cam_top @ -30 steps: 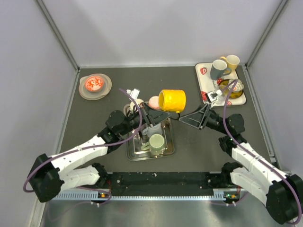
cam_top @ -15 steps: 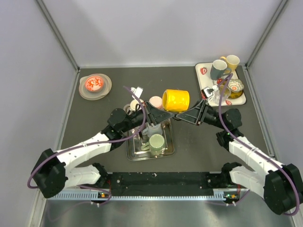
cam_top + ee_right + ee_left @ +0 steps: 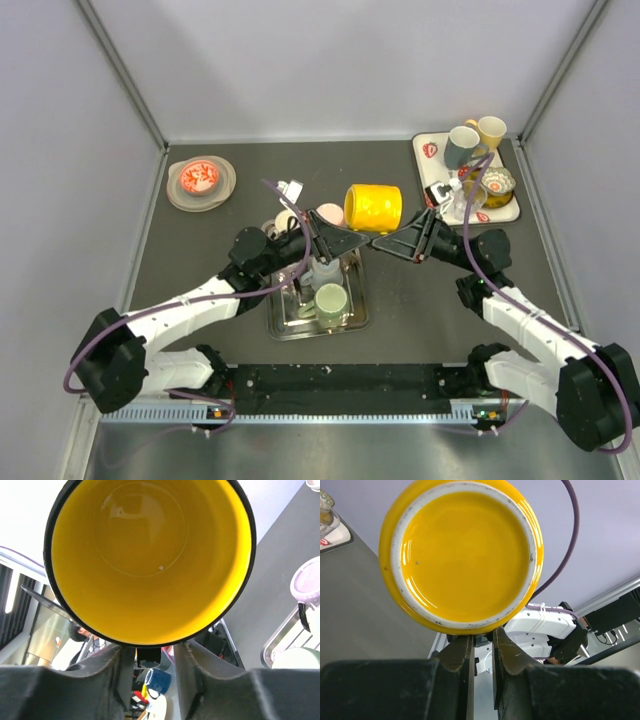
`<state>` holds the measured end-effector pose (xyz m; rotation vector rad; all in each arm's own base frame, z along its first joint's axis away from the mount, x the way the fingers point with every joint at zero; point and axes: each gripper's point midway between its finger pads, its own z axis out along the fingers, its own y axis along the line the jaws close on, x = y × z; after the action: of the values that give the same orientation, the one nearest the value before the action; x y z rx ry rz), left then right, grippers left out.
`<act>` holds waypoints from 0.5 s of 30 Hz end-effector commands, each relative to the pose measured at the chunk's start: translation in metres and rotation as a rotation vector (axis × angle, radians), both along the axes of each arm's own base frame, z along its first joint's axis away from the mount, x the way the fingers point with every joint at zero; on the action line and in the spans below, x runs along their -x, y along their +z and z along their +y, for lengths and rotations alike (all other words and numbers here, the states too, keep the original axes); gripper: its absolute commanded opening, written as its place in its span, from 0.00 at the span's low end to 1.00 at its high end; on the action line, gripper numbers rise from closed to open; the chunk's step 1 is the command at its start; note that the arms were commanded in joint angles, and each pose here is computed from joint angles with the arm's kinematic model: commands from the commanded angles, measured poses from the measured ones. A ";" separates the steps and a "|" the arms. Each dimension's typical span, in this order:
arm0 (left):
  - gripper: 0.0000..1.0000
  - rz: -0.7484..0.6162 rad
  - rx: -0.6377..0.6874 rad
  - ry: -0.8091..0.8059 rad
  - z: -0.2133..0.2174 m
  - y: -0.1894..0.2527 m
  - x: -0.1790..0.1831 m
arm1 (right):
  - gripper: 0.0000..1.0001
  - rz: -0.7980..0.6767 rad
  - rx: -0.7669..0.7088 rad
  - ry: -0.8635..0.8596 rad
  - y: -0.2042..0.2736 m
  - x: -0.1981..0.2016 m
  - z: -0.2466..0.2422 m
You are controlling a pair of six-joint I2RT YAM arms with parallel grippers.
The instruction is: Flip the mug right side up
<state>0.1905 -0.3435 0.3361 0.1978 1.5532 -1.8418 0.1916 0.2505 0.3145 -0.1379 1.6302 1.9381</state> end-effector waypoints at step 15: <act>0.55 -0.153 0.009 -0.065 0.015 0.028 0.030 | 0.00 -0.215 0.206 -0.229 0.051 -0.024 -0.009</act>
<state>0.1881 -0.3354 0.3463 0.2282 1.5100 -1.8236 0.1962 0.2553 0.3362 -0.2040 1.6696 1.8246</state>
